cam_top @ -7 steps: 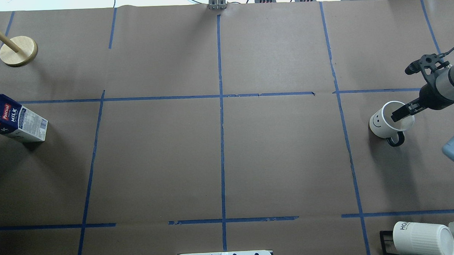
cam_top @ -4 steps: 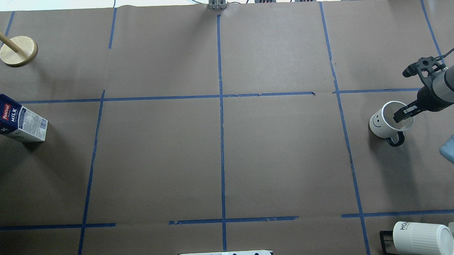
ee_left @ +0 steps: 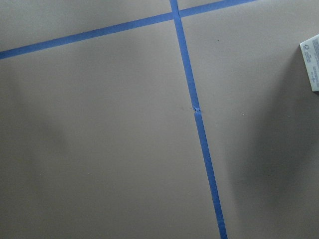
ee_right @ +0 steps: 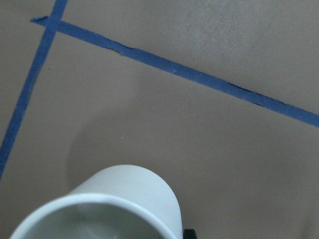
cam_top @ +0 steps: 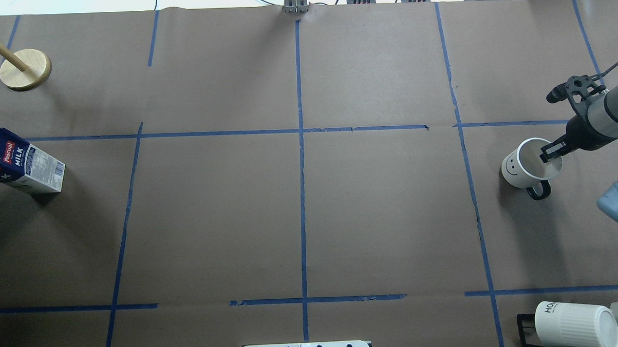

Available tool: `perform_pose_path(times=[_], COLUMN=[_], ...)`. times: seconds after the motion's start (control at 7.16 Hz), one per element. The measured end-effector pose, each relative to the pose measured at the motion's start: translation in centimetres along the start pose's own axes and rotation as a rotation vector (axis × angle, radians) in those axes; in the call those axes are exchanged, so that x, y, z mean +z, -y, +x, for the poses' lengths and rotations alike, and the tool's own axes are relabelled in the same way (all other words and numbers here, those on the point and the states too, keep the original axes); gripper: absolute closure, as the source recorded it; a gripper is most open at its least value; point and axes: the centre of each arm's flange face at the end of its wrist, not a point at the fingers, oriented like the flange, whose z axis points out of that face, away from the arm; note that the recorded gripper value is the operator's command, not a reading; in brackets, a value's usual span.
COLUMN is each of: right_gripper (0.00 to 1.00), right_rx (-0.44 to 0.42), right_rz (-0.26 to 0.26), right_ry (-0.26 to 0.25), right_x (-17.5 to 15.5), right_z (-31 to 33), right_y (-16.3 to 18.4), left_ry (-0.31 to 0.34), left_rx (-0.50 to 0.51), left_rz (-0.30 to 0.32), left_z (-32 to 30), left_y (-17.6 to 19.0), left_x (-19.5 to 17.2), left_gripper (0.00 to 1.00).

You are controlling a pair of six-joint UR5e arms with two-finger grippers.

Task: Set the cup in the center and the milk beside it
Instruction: 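Close the right gripper on the white mug rim, then carry the white mug with the right gripper to the table center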

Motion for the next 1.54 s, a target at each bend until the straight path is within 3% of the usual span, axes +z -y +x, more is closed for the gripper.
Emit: perform_pose_path(times=[0.28,0.56,0.98,1.26,1.54], right_gripper=[0.96,0.97,0.97,0.97,0.97], right_rx=[0.135,0.281,0.460,0.512,0.493], right_rz=[0.030,0.016,-0.002,0.006,0.025], right_ry=[0.035,0.061,0.069,0.050,0.026], right_x=[-2.0,-4.3,-4.3,-2.7,-1.3], right_z=[-4.1,-12.9,-27.8,-35.2,-39.0], right_y=[4.1,10.3,16.0,18.7,18.8], left_ry=[0.000,-0.001,-0.001,-0.001,-0.020], left_rx=[0.001,0.002,0.002,0.002,0.000], left_rz=[0.001,0.001,0.001,0.001,0.004], left_z=[0.1,0.1,0.1,0.1,0.2], left_y=[0.0,0.0,0.0,0.0,0.0], left_x=[0.0,0.0,0.0,0.0,0.0], left_gripper=[0.00,0.00,0.00,0.00,0.00])
